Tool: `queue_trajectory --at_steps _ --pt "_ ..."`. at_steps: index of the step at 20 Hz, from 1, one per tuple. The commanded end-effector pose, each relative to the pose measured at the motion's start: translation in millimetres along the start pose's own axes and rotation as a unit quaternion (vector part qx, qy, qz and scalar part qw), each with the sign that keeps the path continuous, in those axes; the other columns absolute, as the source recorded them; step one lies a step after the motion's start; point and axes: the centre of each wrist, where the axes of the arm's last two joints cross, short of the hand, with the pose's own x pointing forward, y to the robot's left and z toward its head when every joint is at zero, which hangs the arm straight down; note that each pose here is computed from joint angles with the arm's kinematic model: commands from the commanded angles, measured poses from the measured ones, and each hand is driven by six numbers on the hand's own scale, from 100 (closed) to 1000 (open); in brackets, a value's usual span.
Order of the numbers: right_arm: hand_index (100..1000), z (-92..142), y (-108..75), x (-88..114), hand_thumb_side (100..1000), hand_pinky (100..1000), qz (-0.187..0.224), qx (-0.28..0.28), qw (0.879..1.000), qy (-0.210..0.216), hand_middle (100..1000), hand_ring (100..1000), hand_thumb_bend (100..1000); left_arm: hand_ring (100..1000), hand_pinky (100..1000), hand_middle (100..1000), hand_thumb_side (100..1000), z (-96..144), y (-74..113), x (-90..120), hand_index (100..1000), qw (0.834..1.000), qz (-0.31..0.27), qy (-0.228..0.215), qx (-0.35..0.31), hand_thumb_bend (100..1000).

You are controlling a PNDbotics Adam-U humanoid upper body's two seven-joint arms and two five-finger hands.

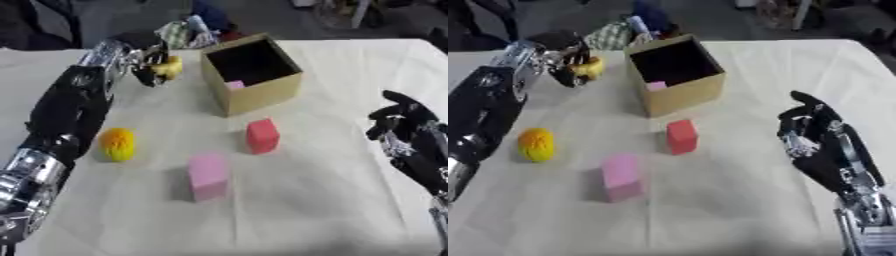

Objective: Pick up objects on the table and place them in the box.

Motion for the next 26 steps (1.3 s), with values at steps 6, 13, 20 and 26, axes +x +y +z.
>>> queue_trajectory --at_steps 6,13,20,26 --pt "899 -8 0.9 7 432 546 0.001 0.015 1.000 -0.017 611 535 100 446 513 450 100 -17 22.5 44 601 0.997 -0.001 -0.032 0.076 193" --pt "898 -10 2.2 8 431 545 0.000 0.020 1.000 -0.021 611 535 100 570 683 587 100 -27 -6.5 72 744 0.997 -0.007 -0.044 0.064 324" --pt "898 -9 0.9 8 432 546 0.002 0.020 1.000 -0.020 611 535 100 783 827 840 557 -24 1.5 68 950 0.997 -0.023 -0.040 0.059 636" --pt "898 -7 -2.8 7 434 546 0.007 0.012 1.000 -0.016 611 535 100 723 788 746 316 -4 46.2 41 886 0.990 -0.016 -0.061 0.126 519"
